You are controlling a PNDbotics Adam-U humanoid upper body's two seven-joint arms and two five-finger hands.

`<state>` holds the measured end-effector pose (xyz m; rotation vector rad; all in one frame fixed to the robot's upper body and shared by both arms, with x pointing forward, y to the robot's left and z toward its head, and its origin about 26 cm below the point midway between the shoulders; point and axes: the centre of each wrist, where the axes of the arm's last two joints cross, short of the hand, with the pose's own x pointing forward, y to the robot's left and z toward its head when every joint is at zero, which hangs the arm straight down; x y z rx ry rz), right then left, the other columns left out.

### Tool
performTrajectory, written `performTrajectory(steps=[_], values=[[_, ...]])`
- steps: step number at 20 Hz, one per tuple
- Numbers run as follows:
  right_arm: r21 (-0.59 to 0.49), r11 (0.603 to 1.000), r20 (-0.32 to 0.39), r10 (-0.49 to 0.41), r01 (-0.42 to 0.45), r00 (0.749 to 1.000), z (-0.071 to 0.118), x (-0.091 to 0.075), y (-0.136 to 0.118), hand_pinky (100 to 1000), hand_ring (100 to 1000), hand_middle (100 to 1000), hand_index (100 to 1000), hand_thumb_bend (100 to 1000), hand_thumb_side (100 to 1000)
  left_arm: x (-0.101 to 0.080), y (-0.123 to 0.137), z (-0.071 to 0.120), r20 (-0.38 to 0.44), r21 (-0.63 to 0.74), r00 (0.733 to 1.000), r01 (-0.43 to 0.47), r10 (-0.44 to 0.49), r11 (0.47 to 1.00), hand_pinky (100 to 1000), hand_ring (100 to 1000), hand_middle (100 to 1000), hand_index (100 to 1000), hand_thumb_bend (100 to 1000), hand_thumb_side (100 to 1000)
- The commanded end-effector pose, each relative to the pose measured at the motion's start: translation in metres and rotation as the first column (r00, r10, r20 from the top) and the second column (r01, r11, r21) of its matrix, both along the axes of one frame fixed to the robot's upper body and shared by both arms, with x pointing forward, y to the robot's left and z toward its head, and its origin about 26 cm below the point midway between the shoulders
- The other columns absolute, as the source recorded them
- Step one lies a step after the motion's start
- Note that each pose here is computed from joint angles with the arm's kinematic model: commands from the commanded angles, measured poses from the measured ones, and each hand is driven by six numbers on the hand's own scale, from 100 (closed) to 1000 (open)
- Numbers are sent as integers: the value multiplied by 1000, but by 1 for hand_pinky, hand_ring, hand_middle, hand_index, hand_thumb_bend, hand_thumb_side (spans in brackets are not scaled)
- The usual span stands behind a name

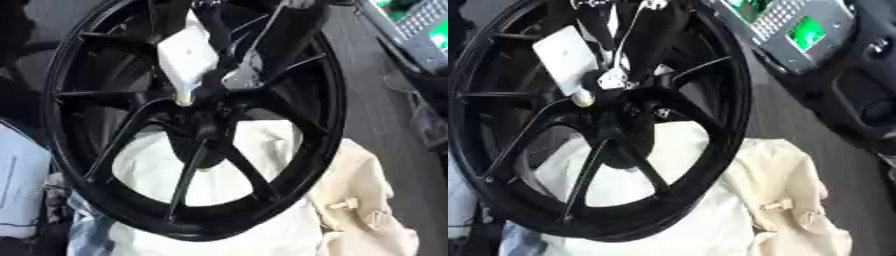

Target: Pull the pin out of the wheel hub.

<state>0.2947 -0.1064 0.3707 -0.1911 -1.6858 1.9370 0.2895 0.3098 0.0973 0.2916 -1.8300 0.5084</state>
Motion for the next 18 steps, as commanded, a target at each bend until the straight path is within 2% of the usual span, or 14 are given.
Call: performTrajectory(steps=[1,4,9,12,15,18], values=[[36,999,12,-4,4,1000,21,-16,-14,784,525,331,522,279,100,-2,6,5,13,22,1000,-21,21,1000,765,752,710,717,195,894],[114,993,-10,-27,28,1000,30,-19,-32,794,525,331,524,247,100,-2,7,5,11,24,1000,-24,24,999,765,752,710,716,196,893],[256,959,-82,-102,120,991,39,-14,-69,815,522,328,525,169,100,-2,7,4,10,22,1000,-27,27,999,766,752,710,717,196,893],[356,914,-131,-159,196,978,42,-9,-100,818,521,327,525,150,100,-2,8,4,12,21,999,-37,37,999,766,752,710,717,196,892],[432,856,-146,-244,283,959,41,-12,-136,819,521,328,526,146,100,-3,10,5,17,21,999,-49,49,999,766,752,711,717,196,891],[493,781,-145,-359,382,922,32,-21,-175,818,521,332,529,147,100,-3,11,6,24,21,998,-60,59,998,767,752,711,716,195,890]])
